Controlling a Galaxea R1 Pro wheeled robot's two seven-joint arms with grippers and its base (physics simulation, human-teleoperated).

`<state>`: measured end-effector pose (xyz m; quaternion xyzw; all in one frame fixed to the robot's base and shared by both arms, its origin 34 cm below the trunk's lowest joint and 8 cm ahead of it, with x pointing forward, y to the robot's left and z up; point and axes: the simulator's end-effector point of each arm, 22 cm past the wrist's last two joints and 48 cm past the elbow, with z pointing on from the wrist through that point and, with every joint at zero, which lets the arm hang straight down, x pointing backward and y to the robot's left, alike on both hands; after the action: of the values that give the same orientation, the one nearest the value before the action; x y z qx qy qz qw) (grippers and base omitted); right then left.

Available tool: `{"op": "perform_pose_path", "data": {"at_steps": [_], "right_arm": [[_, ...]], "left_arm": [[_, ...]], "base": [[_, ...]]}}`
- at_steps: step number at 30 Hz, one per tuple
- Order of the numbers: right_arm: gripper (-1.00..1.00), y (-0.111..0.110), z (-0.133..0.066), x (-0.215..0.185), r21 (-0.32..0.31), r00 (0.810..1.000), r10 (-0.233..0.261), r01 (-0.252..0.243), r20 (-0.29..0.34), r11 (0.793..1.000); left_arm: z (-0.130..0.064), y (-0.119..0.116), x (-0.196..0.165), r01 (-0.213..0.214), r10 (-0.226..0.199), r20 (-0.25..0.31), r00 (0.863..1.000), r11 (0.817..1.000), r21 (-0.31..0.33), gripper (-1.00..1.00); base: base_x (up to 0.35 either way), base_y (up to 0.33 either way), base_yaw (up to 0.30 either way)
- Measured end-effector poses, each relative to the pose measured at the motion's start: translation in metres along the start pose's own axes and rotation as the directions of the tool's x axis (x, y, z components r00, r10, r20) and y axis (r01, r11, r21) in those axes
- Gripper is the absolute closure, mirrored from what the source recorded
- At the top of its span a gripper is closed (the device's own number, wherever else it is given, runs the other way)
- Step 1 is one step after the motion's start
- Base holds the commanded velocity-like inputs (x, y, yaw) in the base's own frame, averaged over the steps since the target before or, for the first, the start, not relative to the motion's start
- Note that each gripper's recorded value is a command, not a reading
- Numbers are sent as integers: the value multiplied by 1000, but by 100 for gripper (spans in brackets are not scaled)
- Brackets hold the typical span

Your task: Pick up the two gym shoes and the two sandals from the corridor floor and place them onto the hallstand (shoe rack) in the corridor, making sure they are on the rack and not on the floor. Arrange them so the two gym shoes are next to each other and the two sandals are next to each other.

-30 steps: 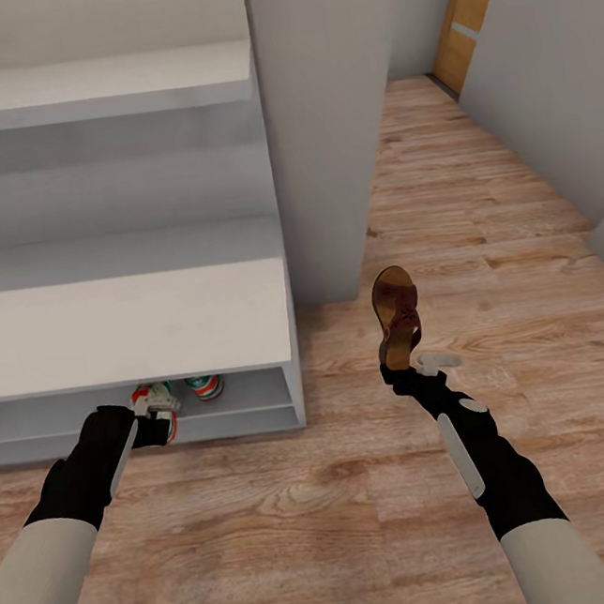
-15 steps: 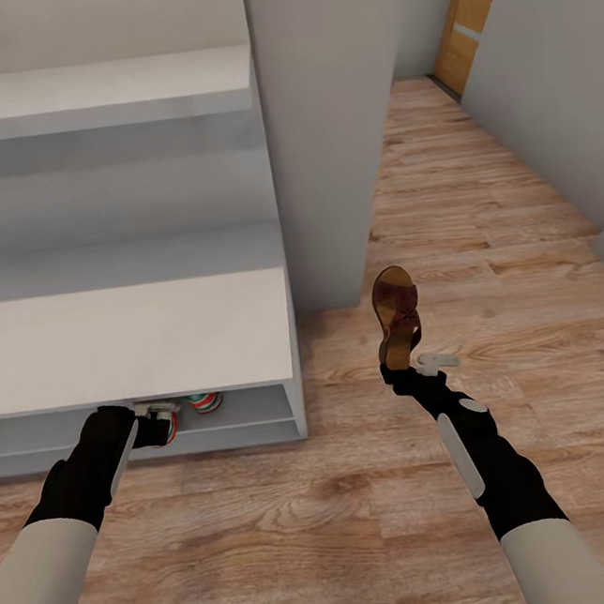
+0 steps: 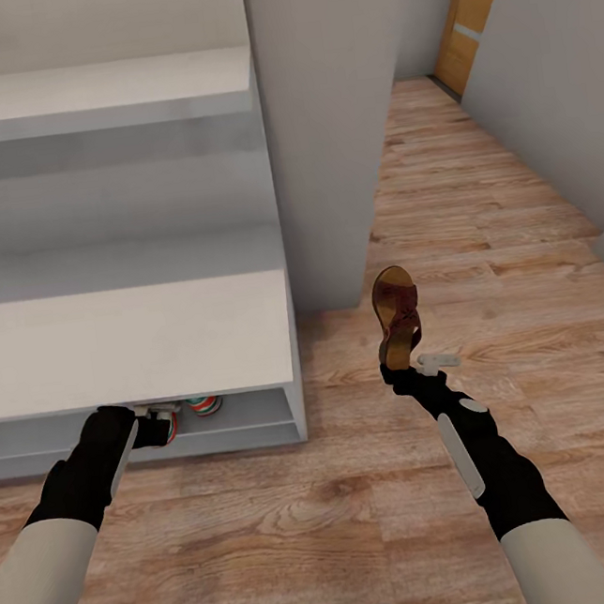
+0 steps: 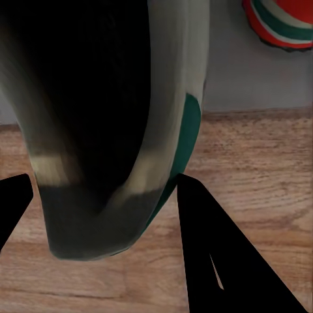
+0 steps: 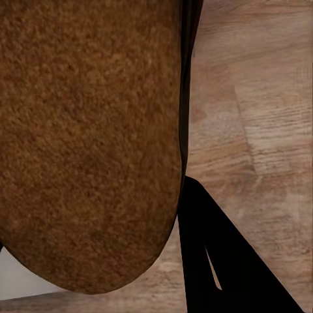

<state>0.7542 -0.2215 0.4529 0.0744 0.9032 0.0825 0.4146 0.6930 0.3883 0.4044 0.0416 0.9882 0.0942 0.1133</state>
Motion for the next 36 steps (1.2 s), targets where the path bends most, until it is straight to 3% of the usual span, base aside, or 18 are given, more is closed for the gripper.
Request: {"op": "perform_pose_path", "data": {"at_steps": [27, 28, 36], "right_arm": [[100, 0, 0, 0, 0, 1000, 0, 0, -1, 1000], [100, 0, 0, 1, 0, 1000, 0, 0, -1, 1000], [100, 0, 0, 1, 0, 1000, 0, 0, -1, 1000]], "left_arm": [[1, -1, 3, -3, 3, -4, 1000, 1000, 0, 100], [1, -1, 3, -3, 3, -4, 1000, 1000, 0, -100], [1, -1, 3, -4, 4, -5, 1000, 1000, 1, -100]], "base": [[28, 0, 0], [7, 0, 0], [1, 0, 0]]}}
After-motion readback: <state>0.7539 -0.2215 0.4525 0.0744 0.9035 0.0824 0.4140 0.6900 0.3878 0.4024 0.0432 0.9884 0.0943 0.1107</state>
